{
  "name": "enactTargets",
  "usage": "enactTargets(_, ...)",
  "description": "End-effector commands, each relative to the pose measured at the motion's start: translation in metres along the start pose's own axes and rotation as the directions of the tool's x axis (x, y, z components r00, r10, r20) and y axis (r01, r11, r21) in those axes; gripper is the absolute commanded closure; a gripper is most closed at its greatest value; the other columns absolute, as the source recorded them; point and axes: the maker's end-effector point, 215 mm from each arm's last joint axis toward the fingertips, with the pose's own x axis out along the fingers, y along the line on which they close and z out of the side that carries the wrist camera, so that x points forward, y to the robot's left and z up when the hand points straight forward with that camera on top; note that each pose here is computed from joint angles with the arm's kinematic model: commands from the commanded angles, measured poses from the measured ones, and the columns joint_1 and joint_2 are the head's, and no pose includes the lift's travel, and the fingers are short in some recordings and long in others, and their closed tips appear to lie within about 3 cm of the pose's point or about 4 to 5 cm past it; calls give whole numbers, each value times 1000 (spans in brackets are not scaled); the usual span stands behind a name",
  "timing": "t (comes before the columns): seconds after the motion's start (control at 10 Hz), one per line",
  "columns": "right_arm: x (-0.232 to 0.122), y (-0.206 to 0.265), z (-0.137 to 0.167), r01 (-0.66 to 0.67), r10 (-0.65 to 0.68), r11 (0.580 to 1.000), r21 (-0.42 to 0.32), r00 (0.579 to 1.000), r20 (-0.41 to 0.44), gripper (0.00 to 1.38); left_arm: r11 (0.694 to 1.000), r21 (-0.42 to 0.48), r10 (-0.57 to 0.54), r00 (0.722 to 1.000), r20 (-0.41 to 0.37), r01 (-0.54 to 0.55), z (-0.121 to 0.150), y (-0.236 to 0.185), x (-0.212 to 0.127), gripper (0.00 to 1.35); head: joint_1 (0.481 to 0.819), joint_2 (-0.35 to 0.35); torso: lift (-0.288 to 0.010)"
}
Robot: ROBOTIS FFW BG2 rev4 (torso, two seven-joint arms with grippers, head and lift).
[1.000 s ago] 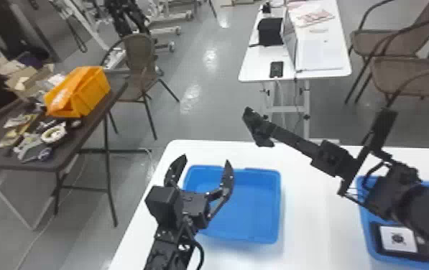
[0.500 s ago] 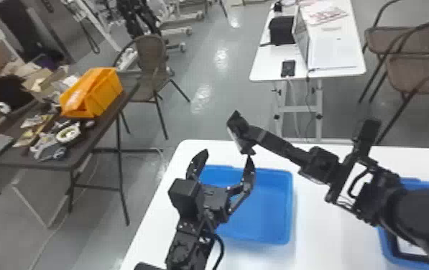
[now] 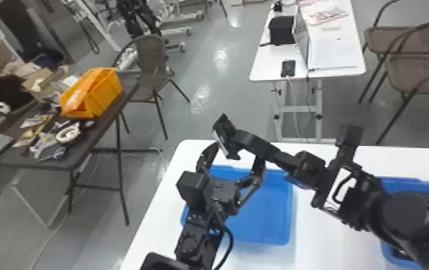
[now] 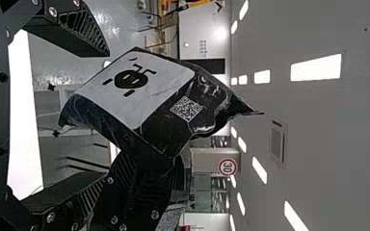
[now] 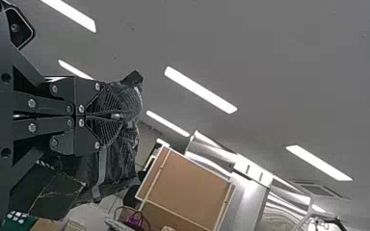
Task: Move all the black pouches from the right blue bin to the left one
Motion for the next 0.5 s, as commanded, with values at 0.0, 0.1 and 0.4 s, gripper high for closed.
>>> enactTargets(0.0,-2,-1,0,-2,2,1000,10,1000,17,1274,1000,18,12,1000,19,-12,4,3,-1,160,695,350,10)
enactTargets(0.1,-3,-2,0,-2,2,1000,12,1000,24,1274,999,12,35,999,-10,-35,-5,4,-4,490,695,350,10)
enactTargets(0.4,-5,-4,1,2,-3,1000,16,999,36,1274,988,34,153,988,9,-153,0,15,-19,1220,695,350,10)
